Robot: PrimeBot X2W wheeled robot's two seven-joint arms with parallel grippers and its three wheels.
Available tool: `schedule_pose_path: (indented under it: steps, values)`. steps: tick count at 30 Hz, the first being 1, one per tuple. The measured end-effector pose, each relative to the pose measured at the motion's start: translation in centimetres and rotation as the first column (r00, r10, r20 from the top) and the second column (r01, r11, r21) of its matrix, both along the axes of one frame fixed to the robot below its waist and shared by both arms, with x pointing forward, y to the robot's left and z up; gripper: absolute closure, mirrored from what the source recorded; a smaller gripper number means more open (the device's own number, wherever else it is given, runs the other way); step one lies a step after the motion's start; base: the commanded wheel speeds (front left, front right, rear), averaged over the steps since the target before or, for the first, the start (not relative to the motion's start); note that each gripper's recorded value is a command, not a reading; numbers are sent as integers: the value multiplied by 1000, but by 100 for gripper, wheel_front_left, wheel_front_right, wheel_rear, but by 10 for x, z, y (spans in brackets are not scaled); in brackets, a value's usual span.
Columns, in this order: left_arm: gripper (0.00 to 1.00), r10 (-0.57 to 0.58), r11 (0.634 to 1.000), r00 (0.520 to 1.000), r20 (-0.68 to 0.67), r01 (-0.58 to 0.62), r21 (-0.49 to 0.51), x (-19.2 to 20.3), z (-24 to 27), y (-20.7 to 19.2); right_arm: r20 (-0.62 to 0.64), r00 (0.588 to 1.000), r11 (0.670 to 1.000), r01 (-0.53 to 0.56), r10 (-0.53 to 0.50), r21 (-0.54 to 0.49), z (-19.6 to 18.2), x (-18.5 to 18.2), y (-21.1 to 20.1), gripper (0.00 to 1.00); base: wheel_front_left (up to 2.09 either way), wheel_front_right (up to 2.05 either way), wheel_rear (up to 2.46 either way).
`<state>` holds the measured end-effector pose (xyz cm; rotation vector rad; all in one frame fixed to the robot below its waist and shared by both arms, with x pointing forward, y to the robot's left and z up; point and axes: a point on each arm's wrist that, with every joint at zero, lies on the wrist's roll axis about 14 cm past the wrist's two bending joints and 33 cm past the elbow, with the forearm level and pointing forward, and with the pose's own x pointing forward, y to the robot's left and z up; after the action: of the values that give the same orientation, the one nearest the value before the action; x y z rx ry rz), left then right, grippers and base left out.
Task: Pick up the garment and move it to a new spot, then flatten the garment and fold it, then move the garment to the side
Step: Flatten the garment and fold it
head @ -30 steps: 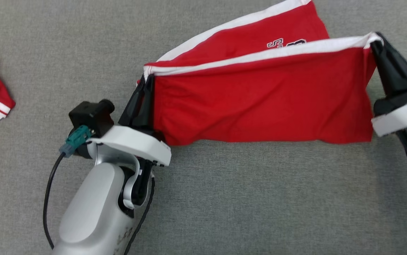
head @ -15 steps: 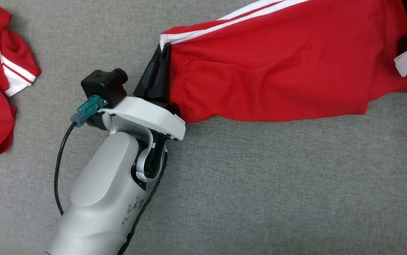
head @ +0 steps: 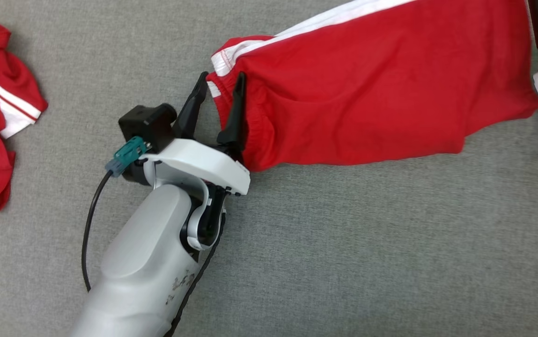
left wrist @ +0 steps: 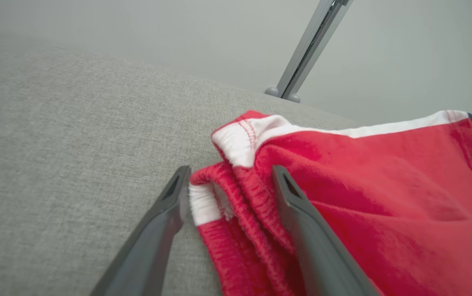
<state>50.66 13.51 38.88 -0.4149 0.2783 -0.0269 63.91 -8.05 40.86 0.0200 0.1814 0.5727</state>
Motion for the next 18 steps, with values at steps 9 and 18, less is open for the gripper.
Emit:
schedule_pose_path:
  steps: [9, 18]
  values:
    - [0, 55, 998, 989, 137, -60, 35, -3, 44, 12, 26, 994, 994, 101, -102, 44, 19, -32, -37, 0, 0, 0, 0]
    - [0, 77, 985, 947, 311, -120, 122, -15, 101, 25, 88, 975, 972, 194, -206, 130, 49, -78, -55, 0, 0, 0, 0]
